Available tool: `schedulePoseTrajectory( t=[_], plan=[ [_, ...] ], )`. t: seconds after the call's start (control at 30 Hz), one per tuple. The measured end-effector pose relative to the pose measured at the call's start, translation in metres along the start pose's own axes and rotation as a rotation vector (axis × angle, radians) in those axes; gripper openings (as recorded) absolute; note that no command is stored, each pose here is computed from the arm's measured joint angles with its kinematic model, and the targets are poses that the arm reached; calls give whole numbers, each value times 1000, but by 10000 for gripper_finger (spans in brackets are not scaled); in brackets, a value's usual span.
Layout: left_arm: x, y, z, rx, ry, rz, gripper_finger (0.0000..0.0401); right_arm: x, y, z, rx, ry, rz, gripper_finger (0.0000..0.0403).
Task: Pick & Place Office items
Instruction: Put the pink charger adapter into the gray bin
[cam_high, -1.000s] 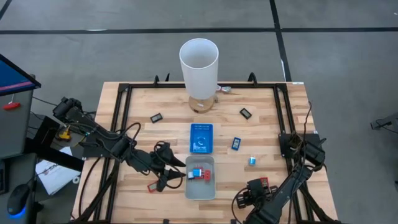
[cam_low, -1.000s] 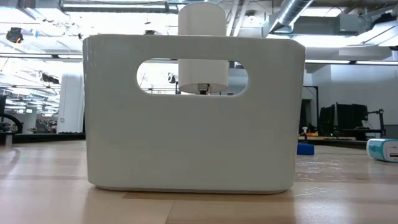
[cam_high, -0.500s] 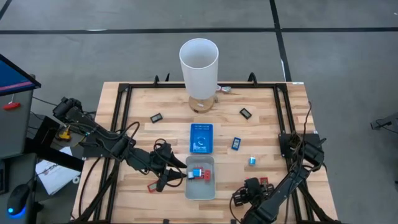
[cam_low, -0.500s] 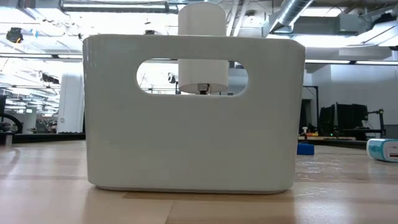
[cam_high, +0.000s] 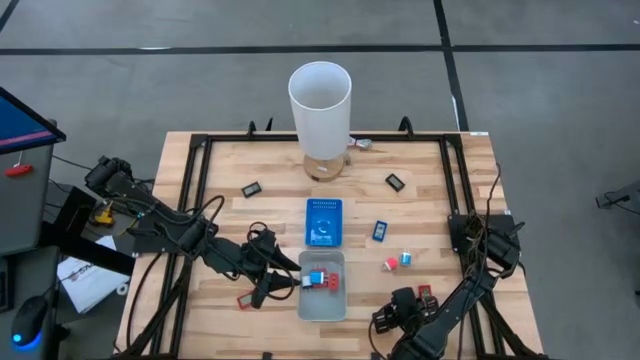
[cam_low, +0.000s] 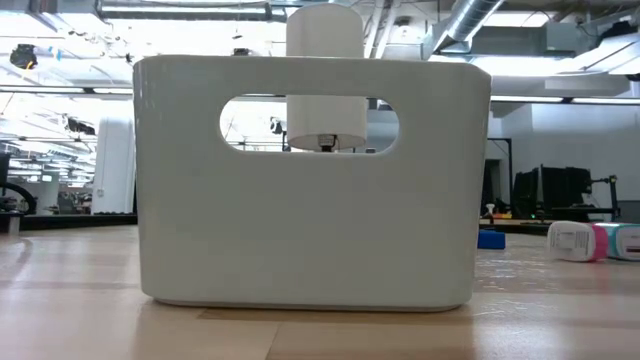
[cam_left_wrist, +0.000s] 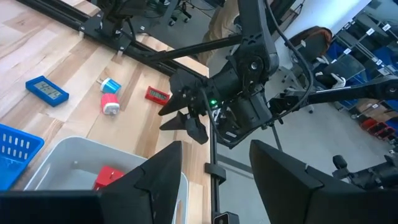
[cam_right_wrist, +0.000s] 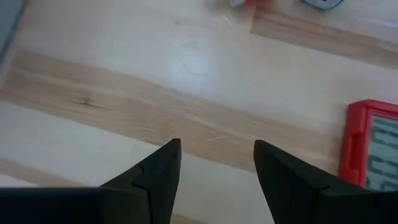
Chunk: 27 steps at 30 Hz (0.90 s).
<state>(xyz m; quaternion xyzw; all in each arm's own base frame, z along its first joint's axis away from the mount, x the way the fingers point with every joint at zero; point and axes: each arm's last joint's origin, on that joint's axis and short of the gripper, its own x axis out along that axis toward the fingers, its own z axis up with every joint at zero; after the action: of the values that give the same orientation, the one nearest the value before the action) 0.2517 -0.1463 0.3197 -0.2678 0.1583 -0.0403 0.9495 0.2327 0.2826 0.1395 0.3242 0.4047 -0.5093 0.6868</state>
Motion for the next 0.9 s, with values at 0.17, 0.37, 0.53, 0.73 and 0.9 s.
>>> schedulePoseTrajectory(
  t=[0.17, 0.37, 0.53, 0.73, 0.9],
  plan=[
    [0, 0, 0, 0, 0, -1, 186, -11, 13, 14, 36, -25, 30, 196],
    [0, 0, 0, -1, -1, -2, 186, -15, 31, 37, 97, -20, 13, 196],
    [0, 0, 0, -1, -1, -2, 186, -5, 43, 59, 131, -70, 7, 196],
    [0, -1, 1, -14, -12, -11, 186, 2, 47, 75, 141, -117, -25, 196],
    [0, -2, 2, -18, -21, -19, 186, -3, 45, 91, 150, -133, -56, 196]
  ],
)
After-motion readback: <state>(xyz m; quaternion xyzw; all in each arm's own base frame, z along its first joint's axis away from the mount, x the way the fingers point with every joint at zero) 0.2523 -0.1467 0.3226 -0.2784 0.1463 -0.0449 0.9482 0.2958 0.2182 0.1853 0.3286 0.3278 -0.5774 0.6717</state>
